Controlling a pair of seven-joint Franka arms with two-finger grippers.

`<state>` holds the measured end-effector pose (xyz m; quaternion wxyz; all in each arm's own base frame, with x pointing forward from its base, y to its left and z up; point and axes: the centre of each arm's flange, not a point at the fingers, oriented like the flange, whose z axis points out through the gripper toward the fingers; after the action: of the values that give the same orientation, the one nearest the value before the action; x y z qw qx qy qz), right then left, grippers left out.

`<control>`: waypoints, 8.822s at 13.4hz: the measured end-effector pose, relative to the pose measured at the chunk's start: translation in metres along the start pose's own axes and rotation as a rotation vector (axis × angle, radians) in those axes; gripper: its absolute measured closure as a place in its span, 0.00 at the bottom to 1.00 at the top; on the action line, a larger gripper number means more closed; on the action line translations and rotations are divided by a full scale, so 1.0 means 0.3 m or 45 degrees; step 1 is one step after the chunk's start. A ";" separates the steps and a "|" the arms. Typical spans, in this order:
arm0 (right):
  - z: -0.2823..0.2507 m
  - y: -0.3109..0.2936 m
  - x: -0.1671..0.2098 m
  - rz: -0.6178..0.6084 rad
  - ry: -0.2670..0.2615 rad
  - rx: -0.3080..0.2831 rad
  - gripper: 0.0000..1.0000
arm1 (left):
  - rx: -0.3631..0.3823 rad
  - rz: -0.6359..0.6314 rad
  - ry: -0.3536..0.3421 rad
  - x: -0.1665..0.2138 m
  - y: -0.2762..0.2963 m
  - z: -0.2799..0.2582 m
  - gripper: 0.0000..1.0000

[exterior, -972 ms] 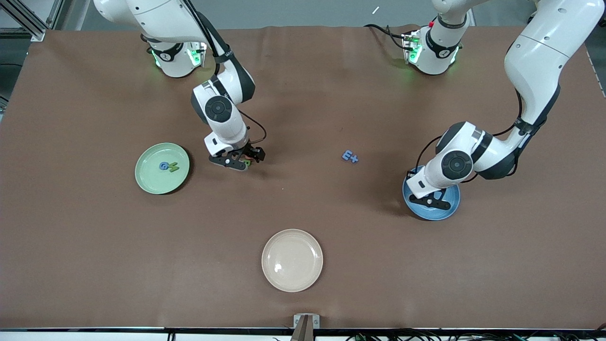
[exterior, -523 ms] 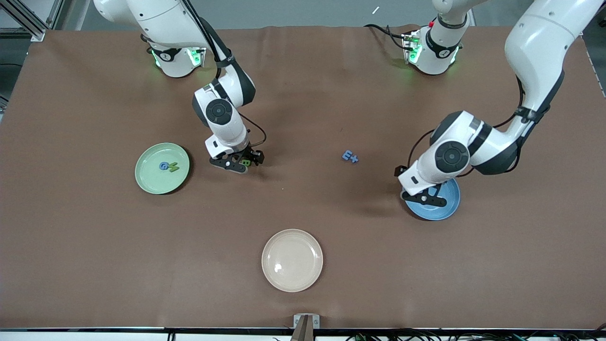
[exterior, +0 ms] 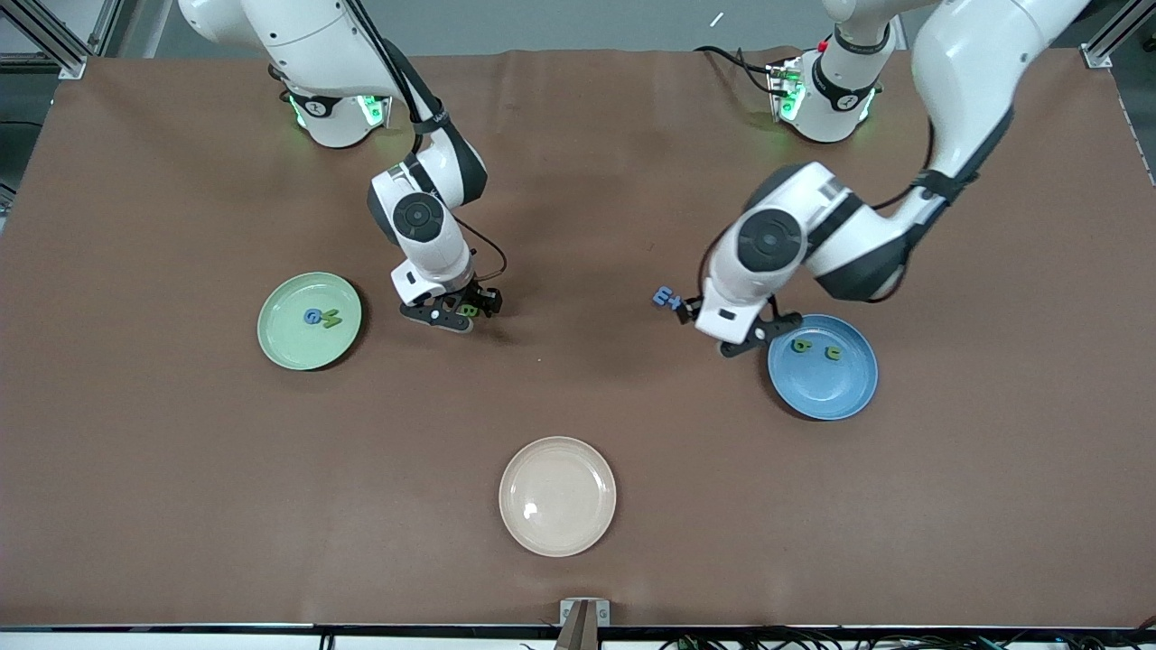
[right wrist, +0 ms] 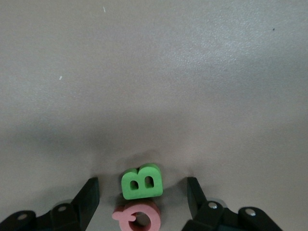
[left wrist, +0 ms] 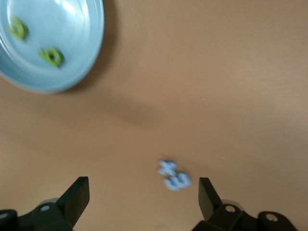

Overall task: Sort upper and lower case letters into plates
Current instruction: 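Place the B in the green plate while the left gripper grasps the m, then drop the m in the blue plate while the right gripper grasps the Q, then place the Q in the green plate while the left gripper grasps the t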

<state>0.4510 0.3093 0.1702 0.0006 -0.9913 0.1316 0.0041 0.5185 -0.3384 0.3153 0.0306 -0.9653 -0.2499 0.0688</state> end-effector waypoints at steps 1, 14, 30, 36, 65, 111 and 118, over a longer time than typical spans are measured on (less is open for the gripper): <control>-0.001 -0.001 0.001 -0.006 0.002 0.002 0.21 | -0.042 -0.103 0.005 -0.038 0.033 -0.002 0.00; -0.136 0.139 0.142 -0.087 -0.093 -0.066 0.65 | -0.087 -0.584 0.037 -0.191 0.055 0.352 0.00; -0.155 0.966 0.332 -0.426 -0.140 0.005 0.65 | -0.076 -0.530 0.047 -0.237 0.048 0.511 0.21; -0.083 0.958 0.283 -0.456 -0.188 -0.001 0.65 | -0.102 -0.526 0.043 -0.237 0.056 0.504 0.52; -0.075 0.092 -0.097 -0.311 -0.052 0.031 0.00 | 0.037 0.614 0.105 0.707 -0.496 0.321 0.59; -0.110 0.992 0.396 -0.745 -0.214 0.067 0.64 | -0.090 -0.072 0.090 -0.172 -0.015 0.496 0.28; -0.078 1.046 0.362 -0.712 -0.288 0.080 0.64 | -0.115 -0.061 0.091 -0.183 -0.001 0.495 0.60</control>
<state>0.4741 -0.0221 0.1927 0.0470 -0.9818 -0.1474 0.1102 0.4489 -0.3613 0.1749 -0.0024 -0.9613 -0.2748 0.0222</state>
